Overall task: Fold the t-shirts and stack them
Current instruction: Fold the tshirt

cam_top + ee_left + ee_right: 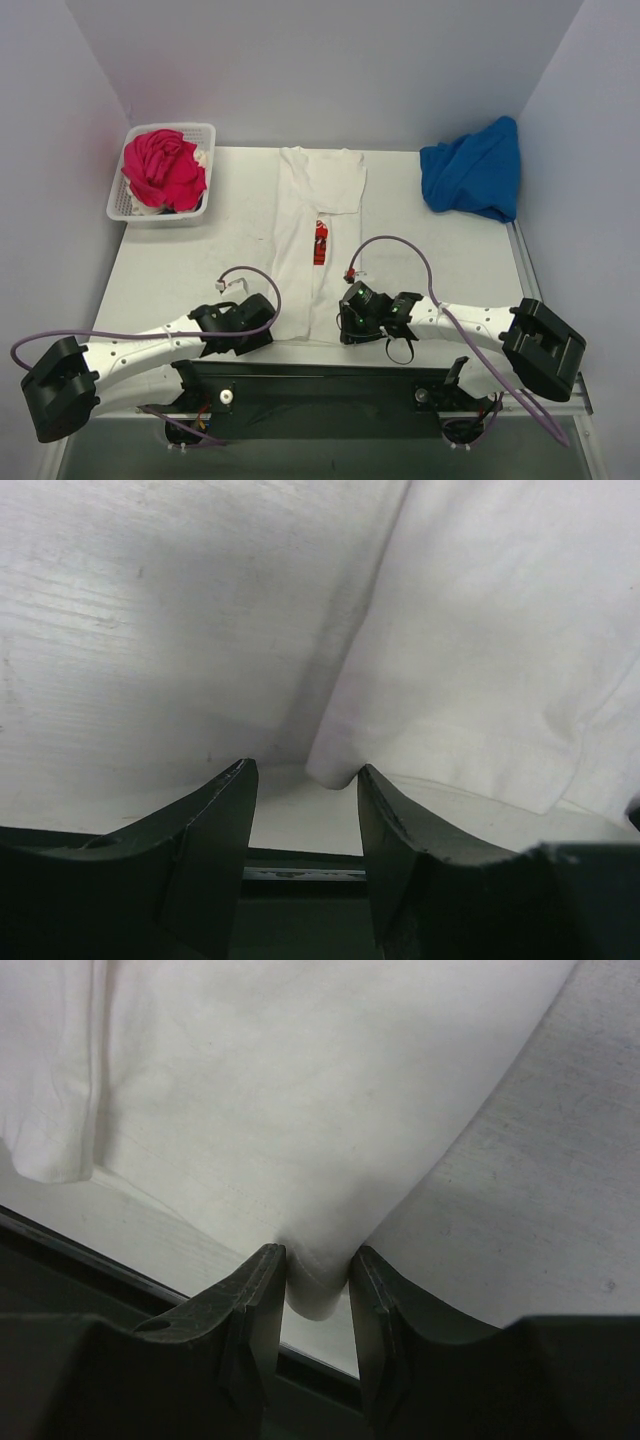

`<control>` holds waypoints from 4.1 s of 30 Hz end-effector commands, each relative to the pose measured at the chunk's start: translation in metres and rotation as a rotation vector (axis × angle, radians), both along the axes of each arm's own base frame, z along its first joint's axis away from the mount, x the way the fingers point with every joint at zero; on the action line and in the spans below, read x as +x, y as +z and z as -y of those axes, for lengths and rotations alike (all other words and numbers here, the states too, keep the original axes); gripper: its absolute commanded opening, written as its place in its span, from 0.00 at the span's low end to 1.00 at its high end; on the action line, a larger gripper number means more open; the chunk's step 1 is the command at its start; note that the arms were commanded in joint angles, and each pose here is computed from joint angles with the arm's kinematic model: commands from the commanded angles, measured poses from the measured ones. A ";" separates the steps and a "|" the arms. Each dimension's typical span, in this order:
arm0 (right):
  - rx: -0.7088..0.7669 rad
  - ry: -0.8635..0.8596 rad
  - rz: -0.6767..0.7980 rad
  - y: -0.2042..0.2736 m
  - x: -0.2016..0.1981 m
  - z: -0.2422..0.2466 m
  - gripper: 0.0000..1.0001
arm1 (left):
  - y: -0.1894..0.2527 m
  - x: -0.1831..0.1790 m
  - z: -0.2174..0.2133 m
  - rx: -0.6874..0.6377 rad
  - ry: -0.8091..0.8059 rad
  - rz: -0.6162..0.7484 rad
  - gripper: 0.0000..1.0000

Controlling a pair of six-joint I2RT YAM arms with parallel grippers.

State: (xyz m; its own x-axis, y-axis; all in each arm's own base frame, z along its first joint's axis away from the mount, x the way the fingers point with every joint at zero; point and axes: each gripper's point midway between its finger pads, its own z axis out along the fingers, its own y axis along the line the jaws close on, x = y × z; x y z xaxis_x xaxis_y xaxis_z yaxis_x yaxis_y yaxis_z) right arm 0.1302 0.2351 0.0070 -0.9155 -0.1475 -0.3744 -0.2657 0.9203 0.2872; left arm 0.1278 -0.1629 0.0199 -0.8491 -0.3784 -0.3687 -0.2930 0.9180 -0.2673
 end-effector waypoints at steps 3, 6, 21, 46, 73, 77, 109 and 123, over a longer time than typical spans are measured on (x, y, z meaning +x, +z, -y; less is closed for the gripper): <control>-0.274 -0.005 -0.157 -0.038 -0.043 0.068 0.33 | -0.015 -0.012 -0.039 0.145 0.056 -0.027 0.56; -0.275 -0.019 -0.154 -0.037 -0.043 0.070 0.33 | -0.015 -0.006 -0.034 0.131 0.055 -0.014 0.56; -0.295 -0.049 -0.151 -0.035 -0.043 0.075 0.33 | -0.019 0.015 -0.019 0.088 0.023 0.024 0.54; -0.309 -0.053 -0.159 -0.036 -0.043 0.076 0.32 | 0.009 0.018 -0.007 -0.043 -0.011 0.104 0.73; -0.326 -0.082 -0.155 -0.038 -0.041 0.082 0.31 | -0.010 0.015 -0.015 -0.036 -0.016 0.027 0.42; -0.333 -0.078 -0.160 -0.039 -0.042 0.083 0.31 | -0.009 0.015 -0.015 -0.040 -0.021 0.027 0.30; -0.191 -0.009 -0.106 -0.002 -0.064 0.073 0.00 | 0.018 -0.006 -0.014 -0.114 -0.080 0.114 0.00; -0.214 -0.165 0.254 0.070 0.035 0.065 0.00 | 0.095 0.063 0.011 -0.076 -0.047 0.422 0.00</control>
State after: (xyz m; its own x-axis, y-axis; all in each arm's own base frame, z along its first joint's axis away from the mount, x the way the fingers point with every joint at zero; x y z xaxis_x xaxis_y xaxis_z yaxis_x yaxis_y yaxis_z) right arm 0.1376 0.1969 0.0596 -0.8703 -0.0733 -0.4870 -0.1835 0.9659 0.1826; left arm 0.1579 -0.1718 0.0800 -0.7598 -0.3579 -0.5428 -0.1167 0.8964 -0.4276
